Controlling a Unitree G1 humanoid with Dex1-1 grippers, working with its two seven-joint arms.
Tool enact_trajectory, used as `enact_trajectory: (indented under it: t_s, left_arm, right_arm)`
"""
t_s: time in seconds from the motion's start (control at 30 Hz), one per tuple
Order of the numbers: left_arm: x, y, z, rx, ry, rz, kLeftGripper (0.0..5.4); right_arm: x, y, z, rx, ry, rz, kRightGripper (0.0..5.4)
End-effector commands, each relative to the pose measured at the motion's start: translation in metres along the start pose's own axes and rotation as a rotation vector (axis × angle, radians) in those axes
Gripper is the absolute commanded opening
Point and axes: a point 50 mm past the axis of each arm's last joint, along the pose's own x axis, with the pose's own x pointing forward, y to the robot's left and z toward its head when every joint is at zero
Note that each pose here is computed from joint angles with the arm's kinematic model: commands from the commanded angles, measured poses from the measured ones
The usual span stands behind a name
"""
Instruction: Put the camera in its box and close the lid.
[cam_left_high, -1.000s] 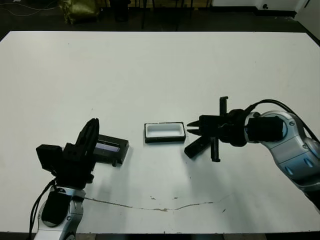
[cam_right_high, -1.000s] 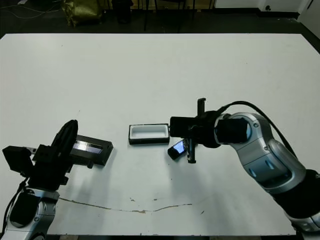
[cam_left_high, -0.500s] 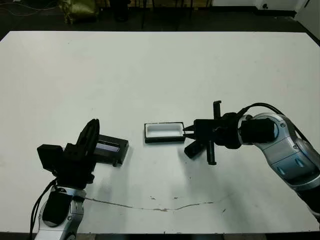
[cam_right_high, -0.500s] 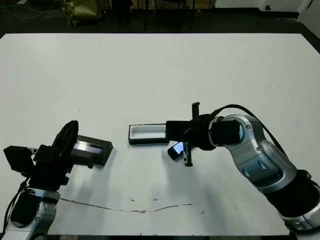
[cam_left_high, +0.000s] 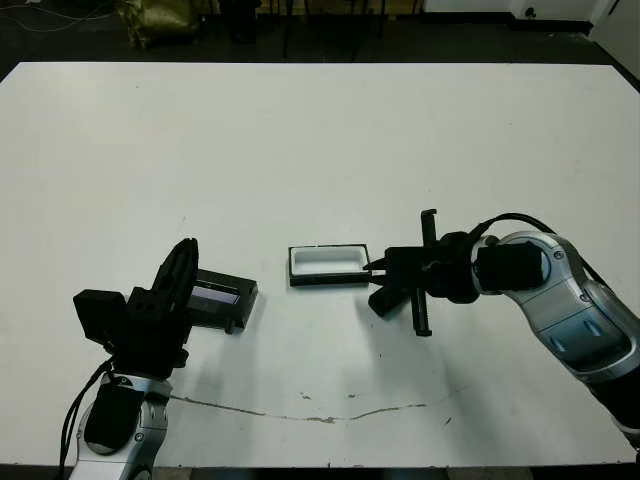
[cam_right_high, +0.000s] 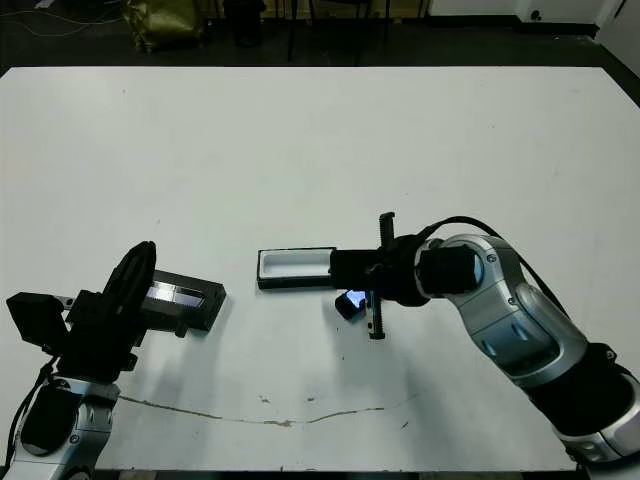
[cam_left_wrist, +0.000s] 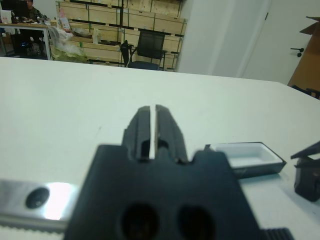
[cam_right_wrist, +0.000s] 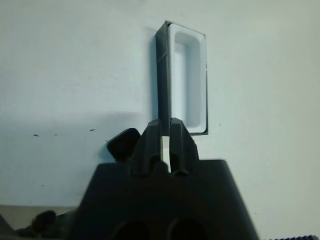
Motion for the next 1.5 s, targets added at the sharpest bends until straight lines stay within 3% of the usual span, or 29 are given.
enact_trajectory:
  t_s: [0.03,0.47,0.8,1.5]
  left_arm:
    - [-0.003,0.001,-0.004,0.004,0.03,0.008,0.01]
    - [-0.004,0.001,-0.005,-0.01,0.03,0.008,0.01]
    - [-0.004,0.001,-0.005,0.0,0.028,0.014,0.01]
    - [-0.004,0.003,-0.004,0.001,0.015,0.02,0.01]
  right_arm:
    - [0.004,0.009,-0.007,0.017,0.017,0.043,0.0]
    - [0.011,0.016,-0.01,0.003,0.013,0.071,0.0]
    - [0.011,0.023,-0.014,0.048,0.029,0.085,0.0]
    - [-0.014,0.039,-0.023,0.137,0.117,0.148,0.0]
